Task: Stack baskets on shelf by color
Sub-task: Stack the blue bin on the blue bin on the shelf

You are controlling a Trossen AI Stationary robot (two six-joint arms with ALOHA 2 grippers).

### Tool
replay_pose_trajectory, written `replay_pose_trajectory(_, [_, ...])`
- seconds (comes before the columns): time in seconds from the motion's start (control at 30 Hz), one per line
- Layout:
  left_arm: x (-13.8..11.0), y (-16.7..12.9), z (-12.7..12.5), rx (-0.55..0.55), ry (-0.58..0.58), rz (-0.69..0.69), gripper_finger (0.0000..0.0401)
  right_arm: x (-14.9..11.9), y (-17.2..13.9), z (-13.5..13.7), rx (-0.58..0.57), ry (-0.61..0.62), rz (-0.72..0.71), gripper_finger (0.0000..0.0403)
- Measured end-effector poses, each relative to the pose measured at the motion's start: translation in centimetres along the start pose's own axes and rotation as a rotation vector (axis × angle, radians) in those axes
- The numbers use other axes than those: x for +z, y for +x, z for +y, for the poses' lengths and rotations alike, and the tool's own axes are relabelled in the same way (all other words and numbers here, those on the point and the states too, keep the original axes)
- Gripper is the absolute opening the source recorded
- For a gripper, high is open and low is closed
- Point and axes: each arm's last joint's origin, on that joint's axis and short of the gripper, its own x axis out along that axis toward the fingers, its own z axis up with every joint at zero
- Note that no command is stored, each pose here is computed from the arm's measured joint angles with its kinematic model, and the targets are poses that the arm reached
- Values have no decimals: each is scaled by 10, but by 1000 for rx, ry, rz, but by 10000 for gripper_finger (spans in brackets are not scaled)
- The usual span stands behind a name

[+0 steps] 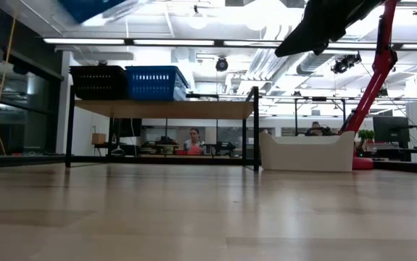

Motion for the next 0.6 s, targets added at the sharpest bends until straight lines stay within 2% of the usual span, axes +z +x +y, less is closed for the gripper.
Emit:
replay_pose_trajectory(0.13, [20, -18, 47, 188, 75, -49, 0, 0, 1, -2, 4, 6, 1, 0])
replay_pose_trajectory(0.27, [28, -36, 94, 344, 104, -44, 0, 1, 2, -4, -4, 17, -6, 0])
replay_pose_trajectory(0.43, [26, -37, 134, 435, 205, 15, 0, 4, 2, -4, -2, 23, -28, 0])
replay_pose_trajectory(0.6, [22, -12, 158, 460, 311, 152, 0, 4, 2, -4, -3, 24, -31, 0])
